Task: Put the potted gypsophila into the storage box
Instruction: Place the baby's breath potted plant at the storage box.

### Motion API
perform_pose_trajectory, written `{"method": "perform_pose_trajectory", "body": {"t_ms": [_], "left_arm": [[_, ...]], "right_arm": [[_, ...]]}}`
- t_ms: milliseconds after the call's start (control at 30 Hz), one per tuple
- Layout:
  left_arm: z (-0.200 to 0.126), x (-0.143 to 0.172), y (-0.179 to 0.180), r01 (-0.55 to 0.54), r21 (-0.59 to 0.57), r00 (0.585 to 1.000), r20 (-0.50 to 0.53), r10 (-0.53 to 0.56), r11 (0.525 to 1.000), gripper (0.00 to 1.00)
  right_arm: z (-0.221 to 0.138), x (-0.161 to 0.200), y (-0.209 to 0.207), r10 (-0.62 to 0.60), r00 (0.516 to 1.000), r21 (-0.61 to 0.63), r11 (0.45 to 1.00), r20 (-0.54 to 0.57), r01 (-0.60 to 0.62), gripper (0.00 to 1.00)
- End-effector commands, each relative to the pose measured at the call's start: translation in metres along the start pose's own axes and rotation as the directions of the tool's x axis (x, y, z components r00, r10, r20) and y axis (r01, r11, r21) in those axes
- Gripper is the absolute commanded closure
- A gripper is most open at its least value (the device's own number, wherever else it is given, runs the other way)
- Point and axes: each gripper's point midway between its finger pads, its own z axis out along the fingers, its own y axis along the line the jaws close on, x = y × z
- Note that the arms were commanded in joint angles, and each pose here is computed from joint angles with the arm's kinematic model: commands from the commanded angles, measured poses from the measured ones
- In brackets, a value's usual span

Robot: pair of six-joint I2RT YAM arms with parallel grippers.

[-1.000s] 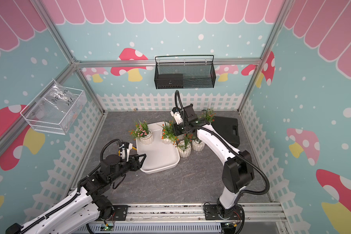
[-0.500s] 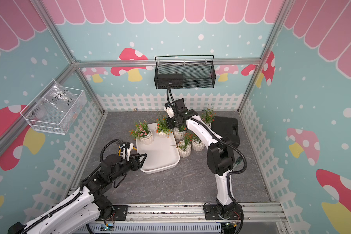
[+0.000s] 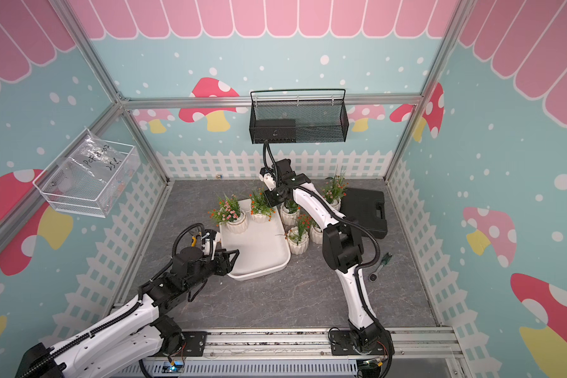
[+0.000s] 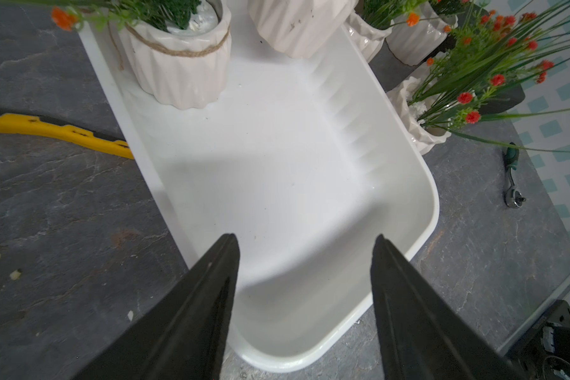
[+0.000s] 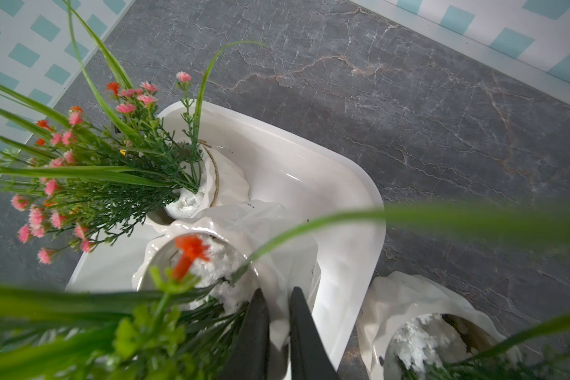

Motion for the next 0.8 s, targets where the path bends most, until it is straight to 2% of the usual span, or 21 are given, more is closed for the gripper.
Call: {"method": "perform_pose_trajectory", "body": {"t_ms": [0, 233, 767], "left_arm": [[-0.004, -0.01, 0.004, -0.018, -0.027, 0.999, 0.035, 0.019, 0.999, 0.36], [-0.005, -0.008, -0.005, -0.029, 0.017, 0.999, 0.014, 0.029, 0.999, 0.35], [-0.003, -0.005, 0.008, -0.045, -0.054, 0.999, 0.008, 0.045, 0.998, 0.35]], "right_arm": [[-0.002, -0.024, 0.013, -0.068, 0.995, -0.046, 0.996, 0.071, 0.072, 1.0], [0.025, -0.018, 0.009, -0.073, 0.996, -0.073, 0.994, 0.055, 0.077, 1.0], [0.05, -0.016, 0.001, -0.145, 0.988, -0.073, 0.986, 0.051, 0.149, 0.98]]}}
